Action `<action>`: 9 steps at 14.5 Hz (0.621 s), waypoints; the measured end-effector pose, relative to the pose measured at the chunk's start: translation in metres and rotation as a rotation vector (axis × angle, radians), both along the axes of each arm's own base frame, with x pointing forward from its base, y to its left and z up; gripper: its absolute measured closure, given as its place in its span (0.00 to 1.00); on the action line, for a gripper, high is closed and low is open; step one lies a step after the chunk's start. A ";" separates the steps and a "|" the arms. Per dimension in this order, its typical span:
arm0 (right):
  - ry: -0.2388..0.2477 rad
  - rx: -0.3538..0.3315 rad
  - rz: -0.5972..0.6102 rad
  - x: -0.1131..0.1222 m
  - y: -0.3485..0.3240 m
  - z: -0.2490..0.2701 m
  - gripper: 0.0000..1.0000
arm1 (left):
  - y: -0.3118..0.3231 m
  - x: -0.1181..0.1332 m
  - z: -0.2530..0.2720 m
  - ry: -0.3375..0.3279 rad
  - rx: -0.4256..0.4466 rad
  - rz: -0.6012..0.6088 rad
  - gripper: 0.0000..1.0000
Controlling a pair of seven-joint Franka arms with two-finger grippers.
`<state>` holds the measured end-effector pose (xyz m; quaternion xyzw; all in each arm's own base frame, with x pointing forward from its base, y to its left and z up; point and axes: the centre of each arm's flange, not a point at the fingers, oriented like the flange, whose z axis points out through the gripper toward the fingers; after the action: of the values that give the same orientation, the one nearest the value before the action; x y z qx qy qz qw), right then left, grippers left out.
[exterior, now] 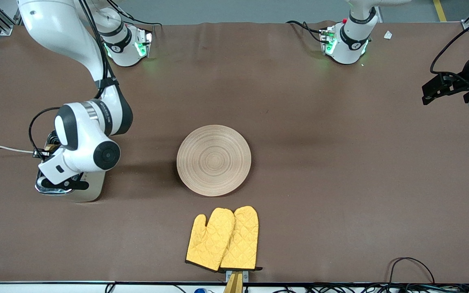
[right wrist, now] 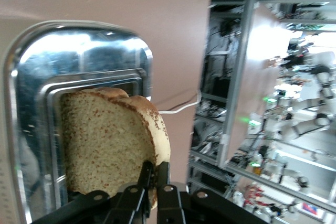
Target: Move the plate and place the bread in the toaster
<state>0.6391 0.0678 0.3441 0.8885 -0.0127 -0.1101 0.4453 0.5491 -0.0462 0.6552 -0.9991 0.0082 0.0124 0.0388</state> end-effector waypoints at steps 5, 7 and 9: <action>-0.014 0.116 -0.042 0.000 0.015 0.012 0.35 | 0.000 0.000 0.000 0.000 0.000 -0.001 0.00; -0.031 0.162 -0.060 -0.008 0.047 0.054 0.16 | -0.002 0.000 0.000 0.000 0.000 -0.004 0.00; -0.060 0.244 -0.082 -0.019 0.066 0.104 0.00 | -0.002 0.000 0.000 0.000 0.000 -0.005 0.00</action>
<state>0.6199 0.1341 0.4483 0.9376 -0.0491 -0.1023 0.3287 0.5489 -0.0480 0.6552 -0.9991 0.0106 0.0123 0.0387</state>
